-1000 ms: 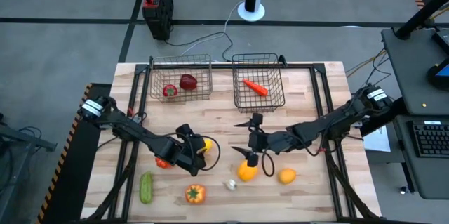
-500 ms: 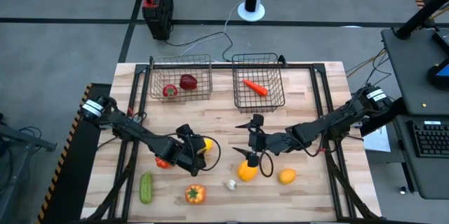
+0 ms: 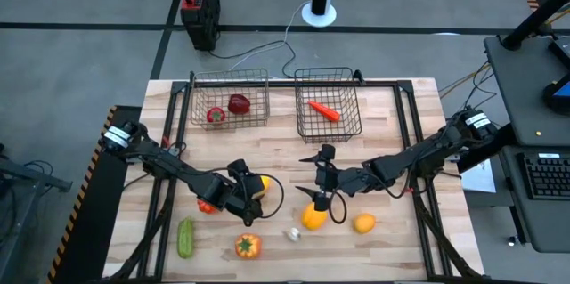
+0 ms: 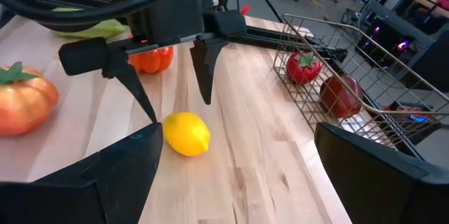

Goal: Sort produce into baskets
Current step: Put the lemon into the gold wire basket

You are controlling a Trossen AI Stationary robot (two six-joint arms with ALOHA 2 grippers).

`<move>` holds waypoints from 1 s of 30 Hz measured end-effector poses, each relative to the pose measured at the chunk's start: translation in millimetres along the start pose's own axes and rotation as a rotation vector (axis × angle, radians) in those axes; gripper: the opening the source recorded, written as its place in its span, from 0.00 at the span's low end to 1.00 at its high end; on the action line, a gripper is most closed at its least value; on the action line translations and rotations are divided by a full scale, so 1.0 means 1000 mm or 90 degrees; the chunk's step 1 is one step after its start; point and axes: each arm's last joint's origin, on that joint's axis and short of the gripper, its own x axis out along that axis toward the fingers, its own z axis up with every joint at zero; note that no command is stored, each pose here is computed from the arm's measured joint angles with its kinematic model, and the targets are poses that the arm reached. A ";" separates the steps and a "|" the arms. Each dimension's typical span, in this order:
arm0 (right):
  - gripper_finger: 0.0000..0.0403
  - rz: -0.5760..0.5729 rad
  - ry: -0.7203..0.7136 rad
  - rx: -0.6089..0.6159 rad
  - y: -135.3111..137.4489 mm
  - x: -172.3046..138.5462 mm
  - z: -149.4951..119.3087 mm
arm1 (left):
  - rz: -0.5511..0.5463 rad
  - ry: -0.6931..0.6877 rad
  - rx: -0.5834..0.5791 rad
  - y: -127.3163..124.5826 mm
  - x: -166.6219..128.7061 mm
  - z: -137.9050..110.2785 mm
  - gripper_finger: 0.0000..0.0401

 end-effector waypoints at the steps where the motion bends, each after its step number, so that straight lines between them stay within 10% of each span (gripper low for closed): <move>1: 0.90 0.000 0.001 0.000 0.000 0.000 0.000 | 0.000 0.000 -0.004 0.000 0.000 0.000 0.76; 30: 0.90 -0.002 0.008 -0.007 -0.001 0.001 -0.004 | 0.025 -0.031 0.008 0.005 0.015 -0.019 0.84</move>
